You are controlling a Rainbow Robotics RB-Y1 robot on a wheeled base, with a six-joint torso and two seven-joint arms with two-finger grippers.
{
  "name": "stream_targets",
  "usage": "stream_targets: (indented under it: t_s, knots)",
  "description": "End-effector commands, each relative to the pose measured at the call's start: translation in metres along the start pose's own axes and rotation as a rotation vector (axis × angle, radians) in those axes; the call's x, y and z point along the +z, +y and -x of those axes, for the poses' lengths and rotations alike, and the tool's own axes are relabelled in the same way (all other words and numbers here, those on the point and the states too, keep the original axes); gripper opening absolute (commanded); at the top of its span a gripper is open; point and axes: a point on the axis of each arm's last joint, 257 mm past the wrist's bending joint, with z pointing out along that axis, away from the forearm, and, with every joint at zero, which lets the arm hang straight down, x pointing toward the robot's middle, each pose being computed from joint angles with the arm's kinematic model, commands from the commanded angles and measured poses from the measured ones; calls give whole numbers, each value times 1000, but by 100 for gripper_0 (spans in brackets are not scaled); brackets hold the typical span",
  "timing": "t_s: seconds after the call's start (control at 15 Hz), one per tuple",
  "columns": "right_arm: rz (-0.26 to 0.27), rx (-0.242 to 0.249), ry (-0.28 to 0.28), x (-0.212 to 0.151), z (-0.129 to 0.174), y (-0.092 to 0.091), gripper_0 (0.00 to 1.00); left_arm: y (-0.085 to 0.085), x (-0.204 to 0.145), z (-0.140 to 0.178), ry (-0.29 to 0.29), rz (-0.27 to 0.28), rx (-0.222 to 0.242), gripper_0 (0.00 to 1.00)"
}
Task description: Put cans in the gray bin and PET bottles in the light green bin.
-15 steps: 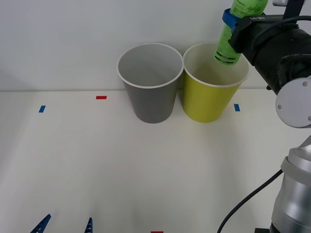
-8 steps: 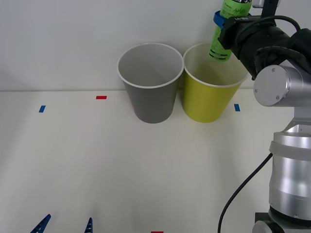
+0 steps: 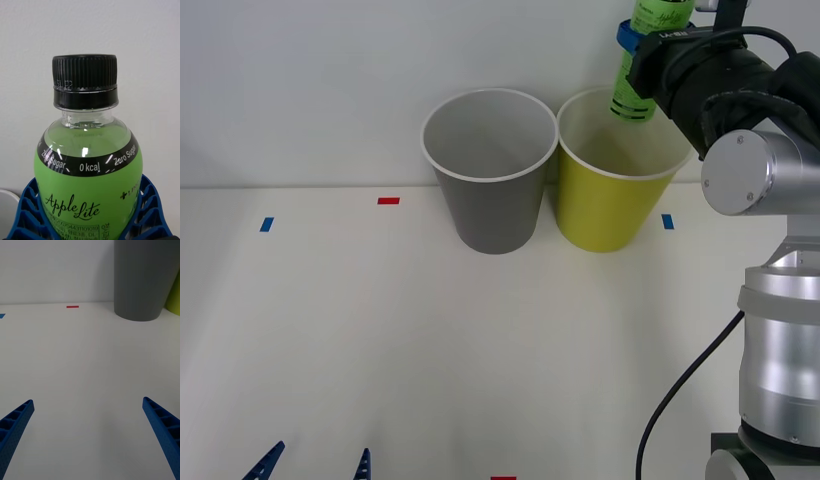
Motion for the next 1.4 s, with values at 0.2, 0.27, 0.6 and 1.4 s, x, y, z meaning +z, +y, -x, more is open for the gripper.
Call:
stream_targets:
  t_s: [0.2, 0.27, 0.6, 1.4]
  knots:
    - [11, 3, -1, 1, -1, 8, 100, 0, 0, 0, 0, 0, 0, 100]
    - [13, 9, -7, 0, 2, 10, 100, 0, 0, 0, 0, 0, 0, 100]
    - [-2, 18, -76, -69, 10, 20, 100, 0, 0, 0, 0, 0, 0, 100]
    - [-64, 117, 22, -231, -75, 24, 100, 0, 0, 0, 0, 0, 0, 100]
